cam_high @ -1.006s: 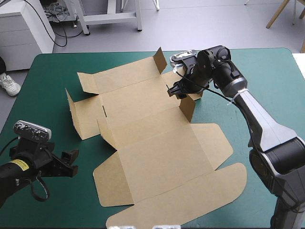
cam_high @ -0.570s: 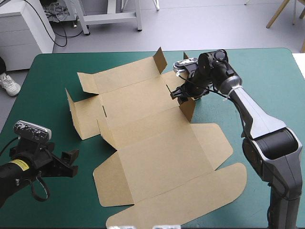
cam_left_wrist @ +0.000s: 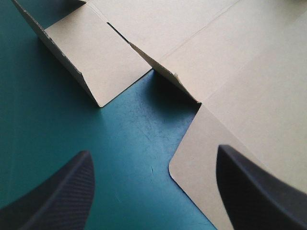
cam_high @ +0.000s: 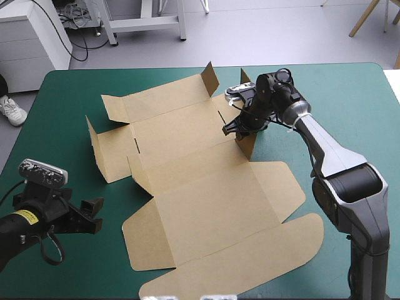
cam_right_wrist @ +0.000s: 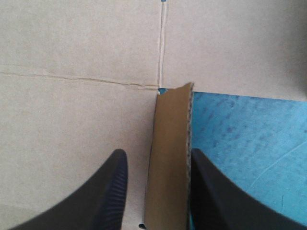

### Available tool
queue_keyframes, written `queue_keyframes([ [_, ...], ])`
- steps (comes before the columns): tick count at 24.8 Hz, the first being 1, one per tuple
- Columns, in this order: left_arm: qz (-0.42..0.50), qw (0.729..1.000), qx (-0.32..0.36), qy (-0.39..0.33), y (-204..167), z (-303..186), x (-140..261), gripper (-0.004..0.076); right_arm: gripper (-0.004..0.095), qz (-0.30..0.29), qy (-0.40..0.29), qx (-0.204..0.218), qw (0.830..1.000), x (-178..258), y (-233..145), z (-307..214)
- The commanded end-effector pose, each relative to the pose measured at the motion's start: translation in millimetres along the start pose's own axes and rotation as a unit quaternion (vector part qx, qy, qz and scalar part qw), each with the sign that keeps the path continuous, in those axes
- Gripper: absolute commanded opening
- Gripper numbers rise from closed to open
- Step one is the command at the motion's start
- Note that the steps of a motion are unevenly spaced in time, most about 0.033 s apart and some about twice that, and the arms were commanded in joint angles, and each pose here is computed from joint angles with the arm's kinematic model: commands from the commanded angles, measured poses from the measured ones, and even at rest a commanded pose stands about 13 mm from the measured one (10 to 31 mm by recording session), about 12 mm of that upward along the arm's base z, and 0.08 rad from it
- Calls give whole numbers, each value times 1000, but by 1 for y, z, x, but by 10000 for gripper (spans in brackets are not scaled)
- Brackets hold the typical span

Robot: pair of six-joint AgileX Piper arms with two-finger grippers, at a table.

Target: Fold the box

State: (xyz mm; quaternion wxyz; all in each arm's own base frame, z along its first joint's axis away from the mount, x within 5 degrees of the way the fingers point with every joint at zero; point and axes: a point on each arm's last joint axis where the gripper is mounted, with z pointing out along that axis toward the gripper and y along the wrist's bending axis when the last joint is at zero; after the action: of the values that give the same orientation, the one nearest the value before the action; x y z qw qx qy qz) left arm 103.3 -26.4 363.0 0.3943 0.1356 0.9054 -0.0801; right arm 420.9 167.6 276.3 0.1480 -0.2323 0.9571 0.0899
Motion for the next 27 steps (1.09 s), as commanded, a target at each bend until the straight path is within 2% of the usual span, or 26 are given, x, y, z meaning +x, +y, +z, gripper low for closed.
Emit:
queue_keyframes([
  [1, -6, 999, -1, -37, 0, -6, -11, 510, 99, -23, -50, 16, 998, -5, 2, -35],
  [3, -6, 999, -1, -37, 0, -6, -11, 510, -18, -26, -49, 23, 998, -5, 1, -35],
  [7, -6, 999, -1, -37, 0, -6, -11, 510, -18, -52, -48, 28, 997, -5, 0, -35],
  [9, -5, 999, -3, -37, 0, -6, -11, 510, -18, -99, -47, 32, 993, -5, 0, -36],
  [13, -2, 999, -8, -36, 1, -6, -11, 510, -19, -149, -45, 35, 987, -5, 0, -36],
  [16, 0, 999, -11, -35, 1, -6, -11, 510, -19, -227, -52, 36, 972, -6, 1, -36],
  [22, 0, 999, -11, -35, 1, -6, -11, 510, -19, -313, -71, 41, 946, -10, 2, -37],
  [27, 5, 999, -20, -33, 3, -6, -10, 510, -17, -400, -107, 41, 909, -16, 6, -38],
])
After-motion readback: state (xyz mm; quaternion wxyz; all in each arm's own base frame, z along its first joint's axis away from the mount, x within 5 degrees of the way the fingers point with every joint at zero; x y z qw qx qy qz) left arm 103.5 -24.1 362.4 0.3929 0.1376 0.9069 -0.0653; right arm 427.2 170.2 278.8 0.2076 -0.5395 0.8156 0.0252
